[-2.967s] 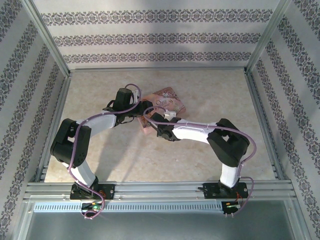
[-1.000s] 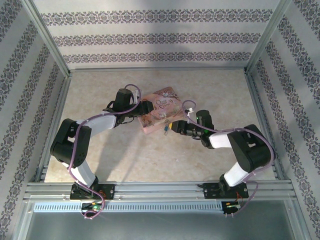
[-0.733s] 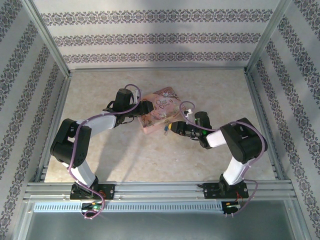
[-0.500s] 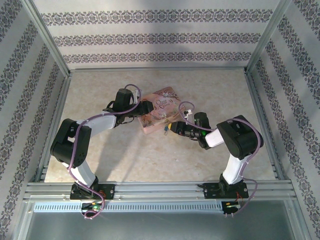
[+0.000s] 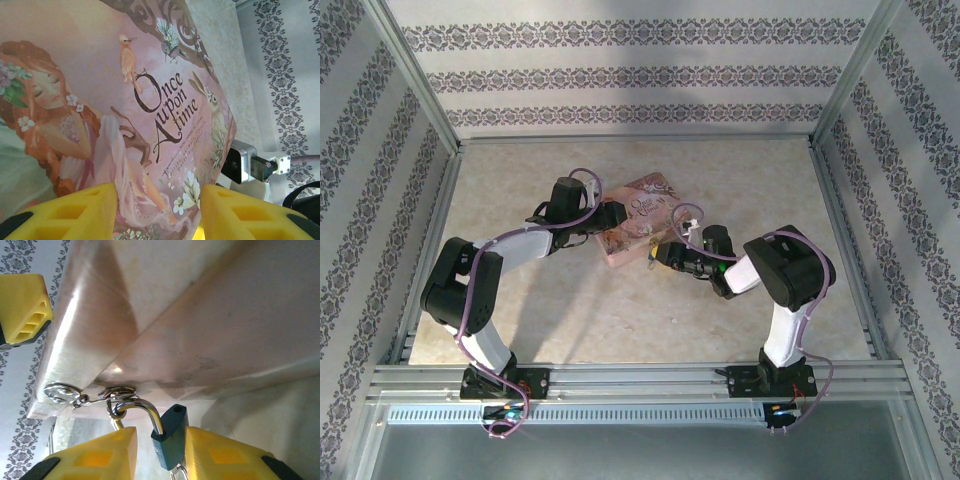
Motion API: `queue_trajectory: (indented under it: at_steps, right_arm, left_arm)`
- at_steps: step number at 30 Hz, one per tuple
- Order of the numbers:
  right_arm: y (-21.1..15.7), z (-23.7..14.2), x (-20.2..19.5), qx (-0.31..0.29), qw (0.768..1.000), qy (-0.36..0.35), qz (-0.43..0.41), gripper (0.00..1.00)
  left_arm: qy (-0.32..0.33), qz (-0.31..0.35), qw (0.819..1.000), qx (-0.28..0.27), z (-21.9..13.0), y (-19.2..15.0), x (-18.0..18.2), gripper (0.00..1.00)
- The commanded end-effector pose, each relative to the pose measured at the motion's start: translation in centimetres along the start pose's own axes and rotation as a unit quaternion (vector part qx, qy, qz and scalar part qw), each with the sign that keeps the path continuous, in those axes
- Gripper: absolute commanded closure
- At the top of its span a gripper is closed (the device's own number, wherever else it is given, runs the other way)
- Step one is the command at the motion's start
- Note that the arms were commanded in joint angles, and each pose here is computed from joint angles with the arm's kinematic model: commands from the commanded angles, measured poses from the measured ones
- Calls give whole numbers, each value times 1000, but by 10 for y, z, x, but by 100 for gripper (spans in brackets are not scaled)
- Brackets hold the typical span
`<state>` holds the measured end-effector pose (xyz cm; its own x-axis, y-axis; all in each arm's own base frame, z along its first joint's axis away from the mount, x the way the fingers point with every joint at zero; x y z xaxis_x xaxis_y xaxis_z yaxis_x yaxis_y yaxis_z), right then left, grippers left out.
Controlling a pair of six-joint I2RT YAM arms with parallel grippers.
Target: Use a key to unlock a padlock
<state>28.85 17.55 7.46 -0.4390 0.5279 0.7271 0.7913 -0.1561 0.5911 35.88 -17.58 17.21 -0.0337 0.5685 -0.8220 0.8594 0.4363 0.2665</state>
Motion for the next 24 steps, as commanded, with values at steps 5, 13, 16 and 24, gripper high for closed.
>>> queue_trajectory:
  at_steps: [5, 13, 16, 24]
  right_arm:
    - [11, 12, 9, -27, 999, 16, -16, 72]
    - [5, 16, 5, -35, 999, -7, 1, 81]
    - [4, 16, 3, -40, 999, -18, 8, 77]
    - [6, 9, 10, -76, 997, 0, -15, 66]
  left_arm:
    - [61, -27, 997, 31, 6, -18, 29, 52]
    - [61, -27, 997, 30, 6, -18, 30, 52]
    - [61, -28, 997, 31, 7, -19, 31, 52]
    - [59, -29, 997, 30, 7, -18, 30, 52]
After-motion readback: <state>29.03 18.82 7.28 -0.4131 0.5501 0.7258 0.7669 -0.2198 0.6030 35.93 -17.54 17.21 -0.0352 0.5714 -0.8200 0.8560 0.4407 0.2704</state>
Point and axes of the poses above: each hand's point on the last joint's axis, 136 mm out from that joint toward the fingers, its own z axis out along the fingers, its own x axis along the line the jaws close on, y = z × x, the point moved 9 cm from there along -z, back along the fingers, and after that the axes turned 13 degrees about -z, right-handed, at the moved point
